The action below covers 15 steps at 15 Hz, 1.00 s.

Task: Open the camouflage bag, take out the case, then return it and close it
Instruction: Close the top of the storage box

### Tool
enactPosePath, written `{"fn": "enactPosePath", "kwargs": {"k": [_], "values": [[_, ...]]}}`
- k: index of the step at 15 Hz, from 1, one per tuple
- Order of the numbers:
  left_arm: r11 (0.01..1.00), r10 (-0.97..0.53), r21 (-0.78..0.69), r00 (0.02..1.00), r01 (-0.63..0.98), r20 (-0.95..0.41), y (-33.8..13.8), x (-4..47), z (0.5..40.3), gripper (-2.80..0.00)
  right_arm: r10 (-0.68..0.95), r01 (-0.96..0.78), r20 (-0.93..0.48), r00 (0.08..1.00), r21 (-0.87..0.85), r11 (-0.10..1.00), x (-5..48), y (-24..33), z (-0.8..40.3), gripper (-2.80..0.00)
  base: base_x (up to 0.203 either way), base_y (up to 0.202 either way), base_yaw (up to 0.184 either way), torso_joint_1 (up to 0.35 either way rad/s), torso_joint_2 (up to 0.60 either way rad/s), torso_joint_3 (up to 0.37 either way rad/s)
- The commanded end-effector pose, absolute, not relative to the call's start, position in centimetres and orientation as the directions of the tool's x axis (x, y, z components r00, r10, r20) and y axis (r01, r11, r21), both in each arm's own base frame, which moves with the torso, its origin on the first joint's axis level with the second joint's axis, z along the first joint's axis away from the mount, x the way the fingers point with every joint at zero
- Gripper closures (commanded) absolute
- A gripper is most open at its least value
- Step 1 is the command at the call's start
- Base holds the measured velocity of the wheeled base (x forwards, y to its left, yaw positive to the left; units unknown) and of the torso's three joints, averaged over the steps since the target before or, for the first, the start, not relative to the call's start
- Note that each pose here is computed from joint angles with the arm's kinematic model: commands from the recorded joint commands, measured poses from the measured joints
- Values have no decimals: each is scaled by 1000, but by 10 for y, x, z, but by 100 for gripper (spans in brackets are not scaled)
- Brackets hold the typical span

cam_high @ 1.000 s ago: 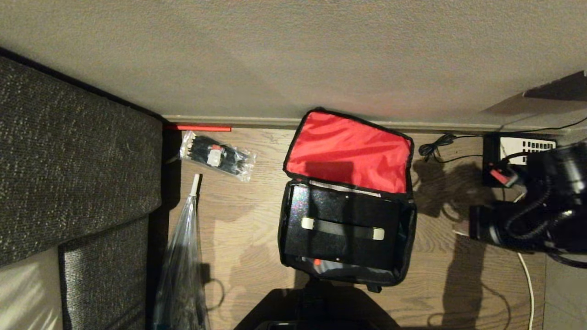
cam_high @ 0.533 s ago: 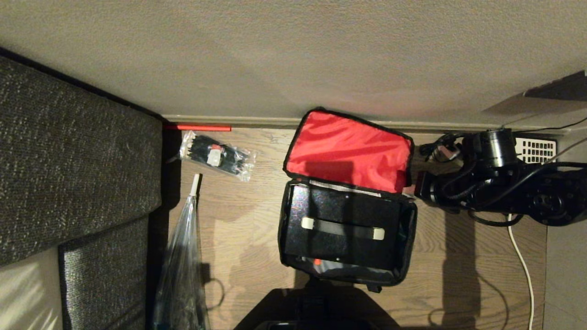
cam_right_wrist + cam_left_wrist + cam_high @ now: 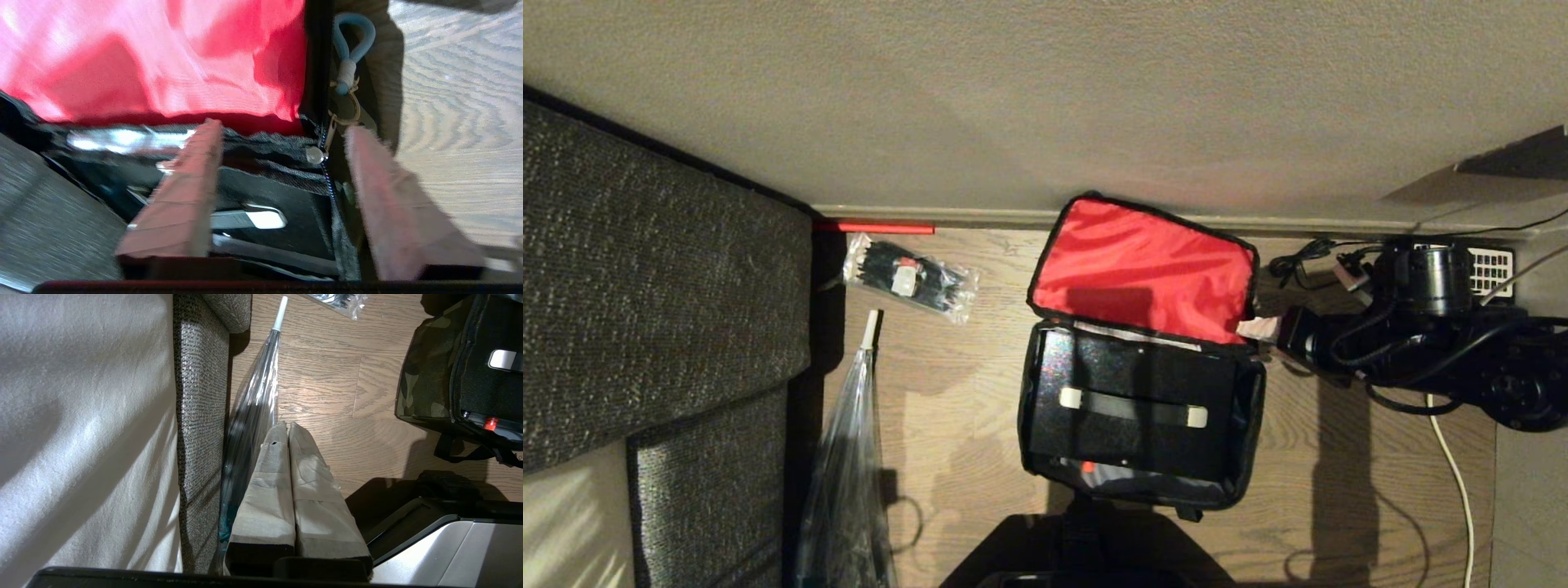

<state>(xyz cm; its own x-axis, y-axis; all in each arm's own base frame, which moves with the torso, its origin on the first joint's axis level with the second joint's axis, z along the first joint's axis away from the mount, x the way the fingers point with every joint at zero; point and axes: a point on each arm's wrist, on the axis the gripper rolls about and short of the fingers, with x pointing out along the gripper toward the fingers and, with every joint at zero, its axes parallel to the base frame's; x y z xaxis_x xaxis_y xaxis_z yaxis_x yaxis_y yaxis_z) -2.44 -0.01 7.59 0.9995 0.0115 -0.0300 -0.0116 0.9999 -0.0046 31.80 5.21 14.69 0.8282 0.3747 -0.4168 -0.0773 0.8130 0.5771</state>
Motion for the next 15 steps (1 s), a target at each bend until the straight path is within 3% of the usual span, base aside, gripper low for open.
{"fn": "enactPosePath", "kwargs": {"k": [1, 5, 10, 15], "values": [[1000, 12, -6, 999, -12, -31, 0, -24, 76, 0, 349, -9, -405, 845, 642, 767, 318, 42, 146, -280, 0, 0, 0, 0, 0, 0], [1000, 12, -4, 999, -12, -31, 0, -24, 76, 0, 323, 18, -389, 863, 662, 749, 333, 35, 133, -280, 0, 0, 0, 0, 0, 0], [1000, 12, -6, 999, -12, -31, 0, -24, 76, 0, 331, 23, -289, 898, 784, 621, 365, 38, 124, -280, 0, 0, 0, 0, 0, 0], [1000, 12, -4, 999, -12, -31, 0, -24, 76, 0, 346, -85, -157, 925, 802, 592, 378, 42, 125, -280, 0, 0, 0, 0, 0, 0]]}}
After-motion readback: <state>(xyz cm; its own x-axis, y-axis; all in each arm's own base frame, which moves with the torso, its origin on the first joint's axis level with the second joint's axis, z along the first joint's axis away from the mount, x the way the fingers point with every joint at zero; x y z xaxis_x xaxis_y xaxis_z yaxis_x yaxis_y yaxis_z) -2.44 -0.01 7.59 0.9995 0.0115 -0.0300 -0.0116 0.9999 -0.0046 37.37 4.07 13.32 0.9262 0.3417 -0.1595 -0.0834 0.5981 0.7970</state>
